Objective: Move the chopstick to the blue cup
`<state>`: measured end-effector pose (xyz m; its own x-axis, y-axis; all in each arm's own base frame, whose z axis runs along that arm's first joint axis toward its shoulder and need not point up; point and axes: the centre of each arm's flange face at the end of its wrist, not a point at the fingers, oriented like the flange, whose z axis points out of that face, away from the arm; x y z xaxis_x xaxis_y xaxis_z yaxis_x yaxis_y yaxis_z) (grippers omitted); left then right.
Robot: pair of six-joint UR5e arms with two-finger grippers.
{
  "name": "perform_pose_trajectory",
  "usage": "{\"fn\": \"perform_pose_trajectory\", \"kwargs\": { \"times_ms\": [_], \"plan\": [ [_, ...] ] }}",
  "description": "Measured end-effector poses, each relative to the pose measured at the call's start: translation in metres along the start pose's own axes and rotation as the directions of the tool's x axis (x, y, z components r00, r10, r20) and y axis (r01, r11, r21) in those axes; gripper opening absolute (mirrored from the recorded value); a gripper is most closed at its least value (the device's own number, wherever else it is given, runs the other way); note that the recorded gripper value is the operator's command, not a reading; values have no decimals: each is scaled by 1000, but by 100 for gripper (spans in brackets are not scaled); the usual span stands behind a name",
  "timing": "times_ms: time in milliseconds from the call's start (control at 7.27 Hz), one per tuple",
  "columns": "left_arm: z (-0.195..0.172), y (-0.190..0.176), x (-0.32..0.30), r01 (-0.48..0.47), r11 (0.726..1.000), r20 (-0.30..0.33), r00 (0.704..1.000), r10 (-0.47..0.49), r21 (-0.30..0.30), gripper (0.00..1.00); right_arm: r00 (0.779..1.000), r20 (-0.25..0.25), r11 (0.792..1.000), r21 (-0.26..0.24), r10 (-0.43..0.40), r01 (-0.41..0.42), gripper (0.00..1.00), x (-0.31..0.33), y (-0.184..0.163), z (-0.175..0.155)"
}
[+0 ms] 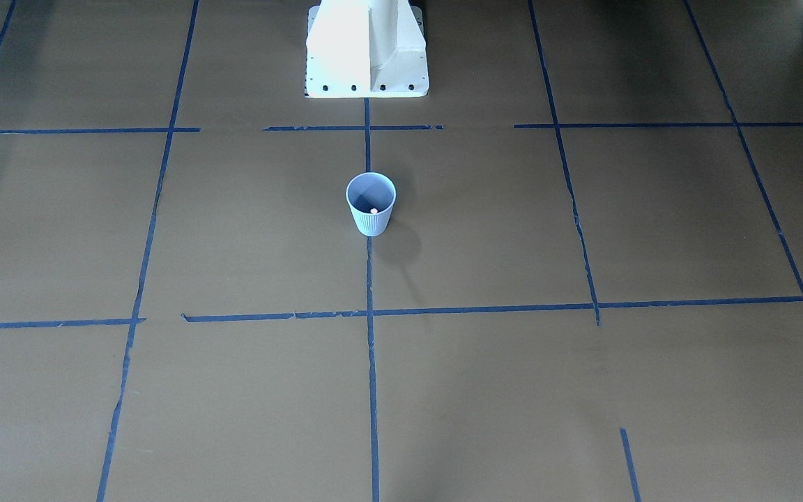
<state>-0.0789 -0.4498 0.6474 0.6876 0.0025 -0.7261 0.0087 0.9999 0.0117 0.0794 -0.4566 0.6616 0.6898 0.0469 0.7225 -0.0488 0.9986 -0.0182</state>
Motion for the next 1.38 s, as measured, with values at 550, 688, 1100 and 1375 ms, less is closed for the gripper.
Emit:
{"fn": "perform_pose_trajectory", "kwargs": {
  "times_ms": [550, 688, 1100, 1375],
  "plan": [
    [-4, 0, 1, -2, 1000, -1, 1000, 2, 8, 100, 999, 39, 999, 39, -33, 32, 100, -2, 1, -3],
    [-4, 0, 1, -2, 1000, -1, 1000, 2, 8, 100, 999, 42, 999, 41, -35, 33, 100, -3, 1, -4],
    [-4, 0, 1, -3, 1000, 0, 1000, 3, 8, 100, 998, 43, 998, 45, -36, 34, 100, -3, 1, -5],
    [-4, 0, 1, -3, 1000, 0, 1000, 3, 9, 100, 998, 41, 998, 49, -38, 36, 100, -3, 1, -6]
  ]
}}
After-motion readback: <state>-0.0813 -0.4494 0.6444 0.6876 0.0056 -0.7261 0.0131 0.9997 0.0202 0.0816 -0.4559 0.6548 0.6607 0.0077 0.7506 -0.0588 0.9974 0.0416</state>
